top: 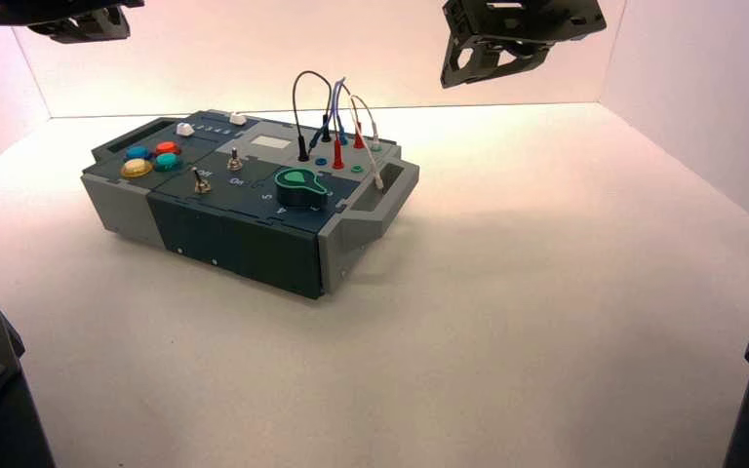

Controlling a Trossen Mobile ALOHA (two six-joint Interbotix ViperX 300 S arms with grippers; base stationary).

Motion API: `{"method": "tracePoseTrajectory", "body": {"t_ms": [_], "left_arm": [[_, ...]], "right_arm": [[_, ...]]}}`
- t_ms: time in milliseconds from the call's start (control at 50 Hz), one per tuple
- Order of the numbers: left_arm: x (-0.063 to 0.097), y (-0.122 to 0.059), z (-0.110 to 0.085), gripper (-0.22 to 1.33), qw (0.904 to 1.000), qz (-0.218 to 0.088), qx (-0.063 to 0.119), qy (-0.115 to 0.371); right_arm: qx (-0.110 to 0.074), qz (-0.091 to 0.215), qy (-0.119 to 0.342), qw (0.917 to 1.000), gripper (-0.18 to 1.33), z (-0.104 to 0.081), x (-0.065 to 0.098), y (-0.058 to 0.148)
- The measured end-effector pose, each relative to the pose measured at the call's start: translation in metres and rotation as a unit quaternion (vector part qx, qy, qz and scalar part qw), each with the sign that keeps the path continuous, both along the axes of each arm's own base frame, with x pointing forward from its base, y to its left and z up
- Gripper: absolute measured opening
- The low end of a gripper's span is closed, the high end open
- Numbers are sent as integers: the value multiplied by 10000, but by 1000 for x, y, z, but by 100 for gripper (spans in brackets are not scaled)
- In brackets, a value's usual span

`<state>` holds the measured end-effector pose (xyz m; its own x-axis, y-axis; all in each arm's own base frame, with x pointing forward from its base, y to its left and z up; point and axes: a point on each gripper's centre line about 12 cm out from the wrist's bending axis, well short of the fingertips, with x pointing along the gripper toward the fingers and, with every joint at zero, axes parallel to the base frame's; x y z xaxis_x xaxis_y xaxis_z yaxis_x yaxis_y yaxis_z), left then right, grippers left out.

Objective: Move the top slider to position 1.

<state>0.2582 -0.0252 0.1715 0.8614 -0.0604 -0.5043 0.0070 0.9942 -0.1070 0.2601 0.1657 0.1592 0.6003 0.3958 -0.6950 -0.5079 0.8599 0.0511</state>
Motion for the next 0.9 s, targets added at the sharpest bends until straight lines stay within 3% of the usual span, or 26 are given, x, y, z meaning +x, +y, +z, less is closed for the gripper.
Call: {"method": "tracePoseTrajectory", "body": {"t_ms": [700, 900], "left_arm": [[-2, -3, 1, -16, 9999, -130, 88, 43], [3, -8, 5, -16, 9992, -314, 219, 104]], "right_arm": [[-28, 2, 55, 10000, 87, -4, 0, 1], [-73, 2, 126, 9999, 87, -9, 0, 1]]}}
